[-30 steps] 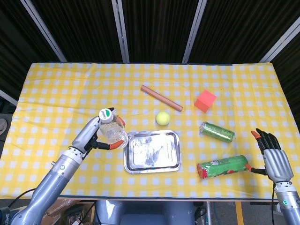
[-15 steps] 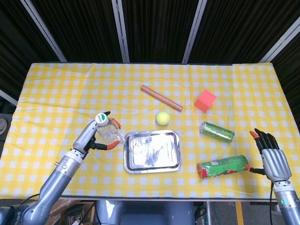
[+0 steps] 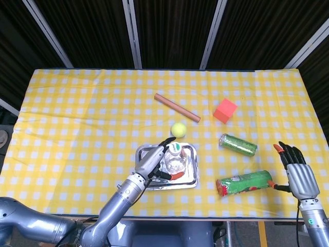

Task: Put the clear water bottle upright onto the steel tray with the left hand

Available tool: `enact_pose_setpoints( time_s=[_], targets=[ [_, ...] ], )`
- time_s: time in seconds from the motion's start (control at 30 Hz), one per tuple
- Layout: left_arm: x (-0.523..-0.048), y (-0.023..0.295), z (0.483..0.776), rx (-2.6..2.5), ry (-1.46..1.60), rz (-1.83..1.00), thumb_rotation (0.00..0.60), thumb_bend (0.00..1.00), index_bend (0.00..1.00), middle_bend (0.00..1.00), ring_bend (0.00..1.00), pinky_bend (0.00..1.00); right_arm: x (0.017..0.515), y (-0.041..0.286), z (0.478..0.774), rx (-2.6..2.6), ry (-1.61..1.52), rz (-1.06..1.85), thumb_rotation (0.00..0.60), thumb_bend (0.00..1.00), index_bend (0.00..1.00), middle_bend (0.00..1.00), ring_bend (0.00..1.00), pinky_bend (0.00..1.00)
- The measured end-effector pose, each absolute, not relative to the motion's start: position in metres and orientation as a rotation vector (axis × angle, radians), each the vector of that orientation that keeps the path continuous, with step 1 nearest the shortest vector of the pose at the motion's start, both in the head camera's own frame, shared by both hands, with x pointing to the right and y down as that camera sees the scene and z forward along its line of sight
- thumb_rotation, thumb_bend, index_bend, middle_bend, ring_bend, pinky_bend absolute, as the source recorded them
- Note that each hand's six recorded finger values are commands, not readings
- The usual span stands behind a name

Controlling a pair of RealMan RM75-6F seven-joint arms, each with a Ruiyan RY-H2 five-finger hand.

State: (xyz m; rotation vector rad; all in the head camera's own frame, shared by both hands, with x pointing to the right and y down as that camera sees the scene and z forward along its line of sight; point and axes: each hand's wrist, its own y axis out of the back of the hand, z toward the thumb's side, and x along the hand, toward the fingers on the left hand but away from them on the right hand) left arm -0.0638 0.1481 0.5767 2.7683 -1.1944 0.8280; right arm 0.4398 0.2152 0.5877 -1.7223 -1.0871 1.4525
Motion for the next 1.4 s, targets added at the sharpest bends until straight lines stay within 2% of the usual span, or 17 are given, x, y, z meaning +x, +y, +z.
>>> enact_pose_setpoints(
  time_s=[0.13, 0.23, 0.43, 0.57, 0.8, 0.97, 1.4],
  targets=[
    [-0.089, 0.142, 0.571, 2.755, -1.261, 0.888, 0.600, 0.49, 0.58, 0.47, 0.03, 0.04, 0.438, 0.216, 0.585, -1.728, -1.091, 1.441, 0.600, 0.05, 0.01, 0.00, 0.00, 0.00],
    [-0.125, 0.132, 0.564, 2.733, -1.345, 0.961, 0.600, 0.49, 0.58, 0.47, 0.03, 0.04, 0.437, 0.217, 0.585, -1.731, -1.091, 1.438, 0.600, 0.05, 0.01, 0.00, 0.00, 0.00],
    [-0.232, 0.108, 0.546, 2.619, -1.600, 1.140, 0.600, 0.49, 0.58, 0.47, 0.03, 0.04, 0.438, 0.216, 0.584, -1.726, -1.104, 1.443, 0.600, 0.05, 0.01, 0.00, 0.00, 0.00],
    [-0.293, 0.104, 0.536, 2.521, -1.719, 1.167, 0.600, 0.49, 0.58, 0.47, 0.03, 0.04, 0.439, 0.215, 0.583, -1.723, -1.113, 1.441, 0.600, 0.05, 0.01, 0.00, 0.00, 0.00],
    [-0.353, 0.117, 0.552, 2.416, -1.717, 1.101, 0.600, 0.49, 0.58, 0.47, 0.03, 0.04, 0.440, 0.215, 0.583, -1.725, -1.116, 1.442, 0.600, 0.05, 0.01, 0.00, 0.00, 0.00],
    [-0.334, 0.122, 0.571, 2.461, -1.613, 1.077, 0.600, 0.49, 0.58, 0.47, 0.03, 0.04, 0.441, 0.214, 0.582, -1.728, -1.121, 1.437, 0.600, 0.05, 0.01, 0.00, 0.00, 0.00],
    [-0.169, 0.132, 0.626, 2.670, -1.342, 1.066, 0.600, 0.50, 0.59, 0.47, 0.03, 0.04, 0.442, 0.214, 0.584, -1.731, -1.116, 1.443, 0.600, 0.05, 0.01, 0.00, 0.00, 0.00]
  ],
)
